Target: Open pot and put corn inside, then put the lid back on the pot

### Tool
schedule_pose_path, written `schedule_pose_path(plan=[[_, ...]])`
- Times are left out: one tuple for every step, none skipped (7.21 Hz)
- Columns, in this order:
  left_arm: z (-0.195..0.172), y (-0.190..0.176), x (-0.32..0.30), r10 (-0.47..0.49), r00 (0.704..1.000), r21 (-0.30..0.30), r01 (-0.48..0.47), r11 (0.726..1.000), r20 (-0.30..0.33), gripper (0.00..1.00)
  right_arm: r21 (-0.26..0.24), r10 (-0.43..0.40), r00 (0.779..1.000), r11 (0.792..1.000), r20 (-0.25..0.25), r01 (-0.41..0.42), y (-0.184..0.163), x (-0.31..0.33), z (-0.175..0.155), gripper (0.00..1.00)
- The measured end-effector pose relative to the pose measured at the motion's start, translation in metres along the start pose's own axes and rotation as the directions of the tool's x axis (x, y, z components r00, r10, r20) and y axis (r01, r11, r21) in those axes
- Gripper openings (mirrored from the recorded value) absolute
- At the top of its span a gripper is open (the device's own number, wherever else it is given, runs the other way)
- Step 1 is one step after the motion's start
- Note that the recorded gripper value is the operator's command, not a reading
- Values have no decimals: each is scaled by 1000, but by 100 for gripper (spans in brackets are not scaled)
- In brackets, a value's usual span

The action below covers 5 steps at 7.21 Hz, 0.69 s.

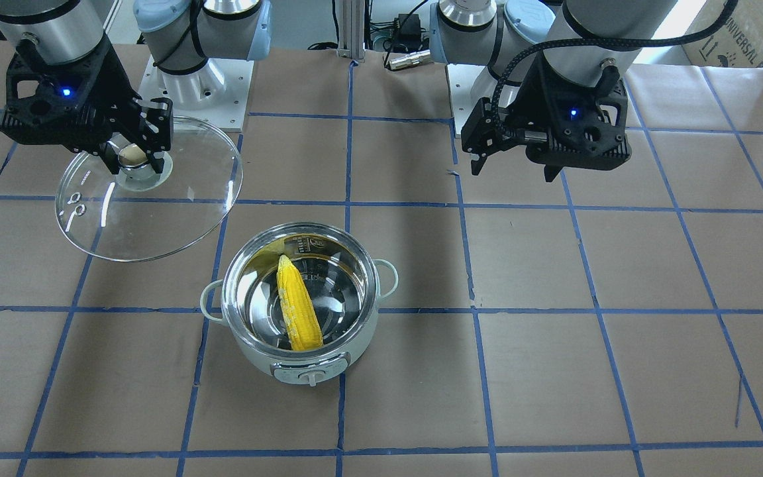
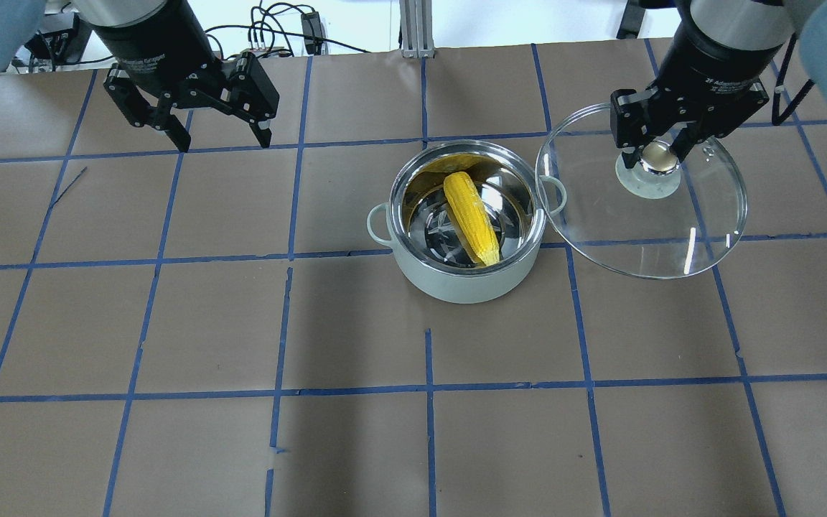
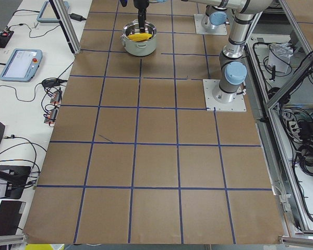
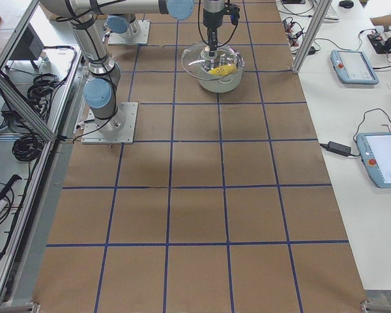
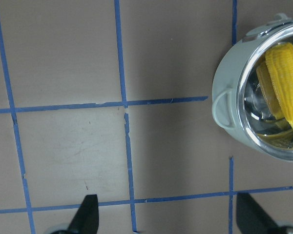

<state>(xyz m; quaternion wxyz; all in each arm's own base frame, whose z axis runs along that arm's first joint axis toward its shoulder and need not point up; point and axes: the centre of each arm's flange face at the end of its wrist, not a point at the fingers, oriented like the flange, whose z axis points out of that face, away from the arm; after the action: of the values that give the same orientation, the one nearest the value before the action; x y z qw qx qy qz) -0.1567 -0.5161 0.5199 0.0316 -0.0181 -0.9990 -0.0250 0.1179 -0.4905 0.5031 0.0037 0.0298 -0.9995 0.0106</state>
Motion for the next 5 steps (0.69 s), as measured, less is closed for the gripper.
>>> schedule_pose_path(plan=[[2, 10, -10, -15, 1000, -4, 14, 1000, -5, 100, 0, 0, 1000, 1000, 0, 0, 0, 0, 0, 26], [4, 17, -18, -27, 1000, -7, 27, 1000, -7, 100, 0, 0, 1000, 1000, 0, 0, 0, 0, 0, 26], [10, 22, -21, -34, 999, -6, 34, 999, -7, 100, 0, 0, 1000, 1000, 0, 0, 0, 0, 0, 26], [14, 25, -22, -34, 999, 4, 34, 999, -7, 100, 0, 0, 1000, 1000, 0, 0, 1, 0, 0, 26], [15, 28, -22, -32, 999, 12, 32, 999, -7, 100, 4, 1, 1000, 1000, 0, -1, 0, 0, -2, 26]])
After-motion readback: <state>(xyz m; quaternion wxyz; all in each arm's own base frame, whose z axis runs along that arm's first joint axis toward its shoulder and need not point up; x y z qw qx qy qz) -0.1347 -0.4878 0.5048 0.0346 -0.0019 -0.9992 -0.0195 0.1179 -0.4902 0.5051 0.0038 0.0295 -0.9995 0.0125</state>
